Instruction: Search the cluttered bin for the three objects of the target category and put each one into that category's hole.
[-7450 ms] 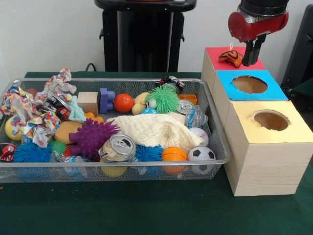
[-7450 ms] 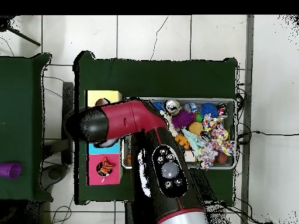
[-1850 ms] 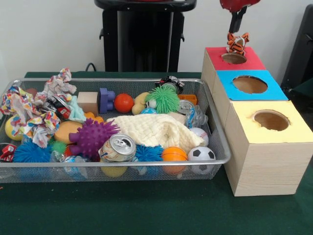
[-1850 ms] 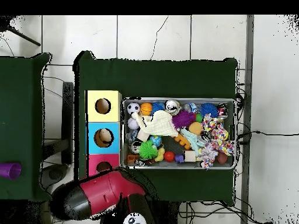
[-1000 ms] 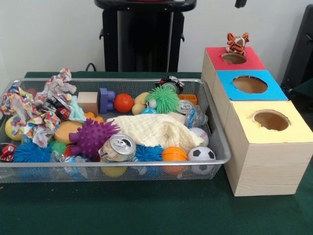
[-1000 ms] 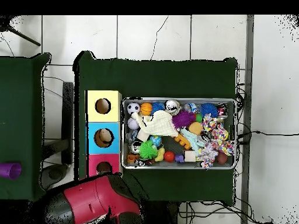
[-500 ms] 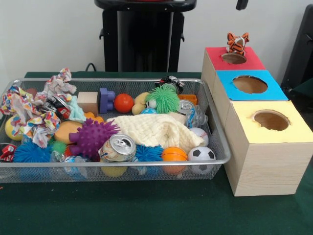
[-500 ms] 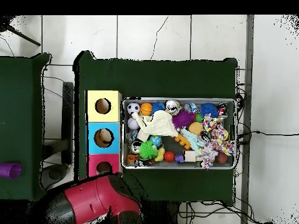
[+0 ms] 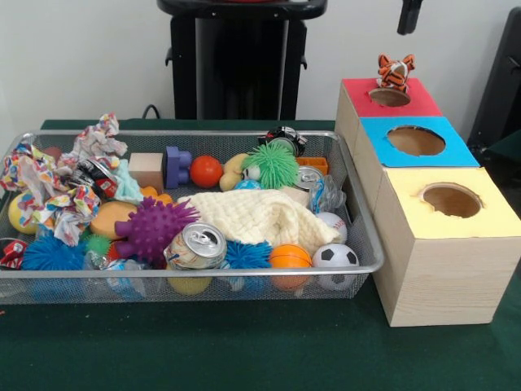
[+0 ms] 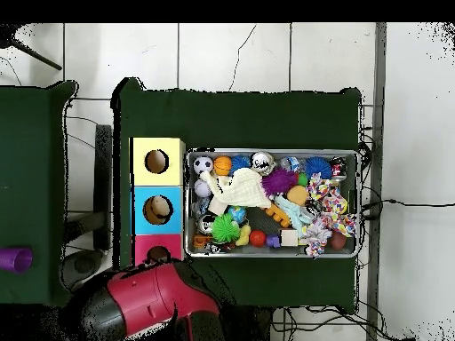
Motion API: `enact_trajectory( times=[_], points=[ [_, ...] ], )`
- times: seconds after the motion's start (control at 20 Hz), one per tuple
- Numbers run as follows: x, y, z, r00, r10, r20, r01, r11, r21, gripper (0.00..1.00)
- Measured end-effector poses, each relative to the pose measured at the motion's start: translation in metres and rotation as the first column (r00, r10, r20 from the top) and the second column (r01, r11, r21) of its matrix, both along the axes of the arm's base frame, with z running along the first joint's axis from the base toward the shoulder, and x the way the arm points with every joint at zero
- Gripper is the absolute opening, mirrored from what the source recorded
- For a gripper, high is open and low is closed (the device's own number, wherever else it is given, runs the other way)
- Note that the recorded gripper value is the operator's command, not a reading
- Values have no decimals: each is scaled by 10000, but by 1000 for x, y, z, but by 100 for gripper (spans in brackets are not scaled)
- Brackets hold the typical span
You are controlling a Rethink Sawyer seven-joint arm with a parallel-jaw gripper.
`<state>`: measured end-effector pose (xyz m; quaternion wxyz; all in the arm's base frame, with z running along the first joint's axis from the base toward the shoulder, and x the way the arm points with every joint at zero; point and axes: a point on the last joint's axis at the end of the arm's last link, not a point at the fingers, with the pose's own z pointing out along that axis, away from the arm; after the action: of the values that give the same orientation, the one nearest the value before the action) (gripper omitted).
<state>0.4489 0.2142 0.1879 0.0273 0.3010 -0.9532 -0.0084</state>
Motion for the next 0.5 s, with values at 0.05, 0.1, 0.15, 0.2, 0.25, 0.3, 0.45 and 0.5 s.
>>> enact_trajectory(
  times=[0.05,0.1,0.15,0.2,0.25,0.3,0.45,0.5],
  points=[
    [0,0,-1,10000,-2,27,2,10000,26,0],
    [1,1,-5,10000,-3,46,2,10000,81,0],
    [1,1,-6,10000,-4,46,3,10000,98,0],
    [1,1,-7,10000,-6,46,5,9999,110,0],
    [1,2,-9,10000,-3,38,2,9999,129,0],
    [0,2,-11,10000,0,29,0,9999,148,0],
    [-1,2,-16,10000,14,-11,-14,9998,173,0],
    [-1,1,-18,10000,18,-36,-17,9998,173,0]
  ],
)
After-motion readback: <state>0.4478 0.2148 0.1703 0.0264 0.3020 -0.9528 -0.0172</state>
